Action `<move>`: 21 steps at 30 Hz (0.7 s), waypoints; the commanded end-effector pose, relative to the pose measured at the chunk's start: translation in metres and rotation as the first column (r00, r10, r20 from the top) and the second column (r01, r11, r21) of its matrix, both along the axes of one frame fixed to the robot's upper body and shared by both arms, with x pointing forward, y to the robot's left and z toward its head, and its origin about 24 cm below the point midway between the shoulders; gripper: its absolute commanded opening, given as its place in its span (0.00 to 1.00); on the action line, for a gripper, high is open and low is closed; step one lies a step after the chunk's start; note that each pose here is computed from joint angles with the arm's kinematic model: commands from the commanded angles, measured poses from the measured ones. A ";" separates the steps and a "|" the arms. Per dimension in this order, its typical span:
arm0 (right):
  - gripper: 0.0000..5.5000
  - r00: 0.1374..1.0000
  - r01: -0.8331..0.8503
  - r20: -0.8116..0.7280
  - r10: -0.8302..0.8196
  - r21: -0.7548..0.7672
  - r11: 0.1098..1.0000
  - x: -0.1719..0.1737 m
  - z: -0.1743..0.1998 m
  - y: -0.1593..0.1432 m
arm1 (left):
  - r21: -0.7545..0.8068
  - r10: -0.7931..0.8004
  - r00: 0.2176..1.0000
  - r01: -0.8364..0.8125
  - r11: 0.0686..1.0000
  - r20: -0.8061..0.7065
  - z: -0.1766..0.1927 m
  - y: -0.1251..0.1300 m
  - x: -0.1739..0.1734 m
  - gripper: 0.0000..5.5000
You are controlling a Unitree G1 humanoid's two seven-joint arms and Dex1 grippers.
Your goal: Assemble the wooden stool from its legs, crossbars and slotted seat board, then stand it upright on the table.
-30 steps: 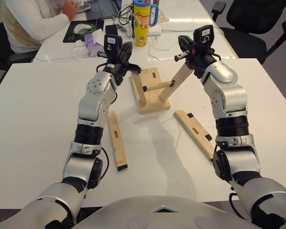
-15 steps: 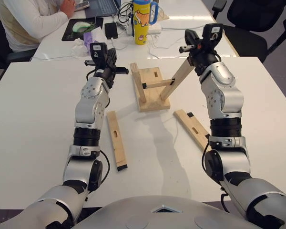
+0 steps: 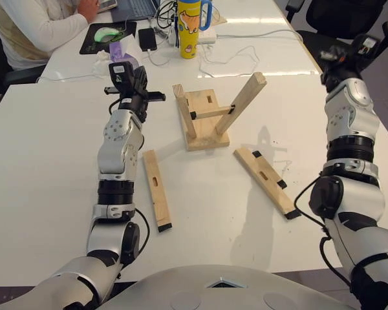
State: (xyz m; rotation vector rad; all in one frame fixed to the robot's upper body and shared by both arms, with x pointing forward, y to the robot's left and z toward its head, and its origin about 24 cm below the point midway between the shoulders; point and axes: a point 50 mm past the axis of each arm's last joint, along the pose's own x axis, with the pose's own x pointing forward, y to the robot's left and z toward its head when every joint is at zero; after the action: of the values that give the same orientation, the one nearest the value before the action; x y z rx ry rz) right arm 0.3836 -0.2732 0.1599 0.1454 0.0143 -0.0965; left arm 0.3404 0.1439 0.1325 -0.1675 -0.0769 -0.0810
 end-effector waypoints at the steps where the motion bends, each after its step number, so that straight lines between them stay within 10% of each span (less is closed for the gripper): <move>1: 0.00 0.899 -0.436 -0.060 0.434 -0.039 0.899 -0.006 -0.014 0.046 | 0.018 0.032 0.999 -0.031 0.999 -0.036 -0.008 0.010 -0.005 0.00; 9: 0.00 0.109 -0.991 -0.010 0.994 -0.082 0.108 -0.095 0.020 0.138 | 0.020 0.062 0.998 -0.061 0.998 -0.016 0.001 0.016 -0.002 0.00; 12: 0.00 0.128 -0.987 0.005 0.992 -0.102 0.128 -0.094 0.027 0.144 | 0.018 0.083 0.997 -0.083 0.996 -0.006 0.004 0.020 -0.001 0.00; 21: 0.00 0.601 -0.795 -0.121 0.790 -0.186 0.577 -0.035 0.011 0.115 | 0.078 0.185 0.978 -0.177 0.981 -0.098 -0.016 0.045 -0.012 0.00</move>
State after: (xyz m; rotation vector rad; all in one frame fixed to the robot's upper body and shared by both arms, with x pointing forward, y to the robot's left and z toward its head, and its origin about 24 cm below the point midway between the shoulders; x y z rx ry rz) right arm 0.3365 -0.1531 0.1633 -0.0669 0.1144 0.9116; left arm 0.3336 0.1829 0.1228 -0.1334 -0.0301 0.0995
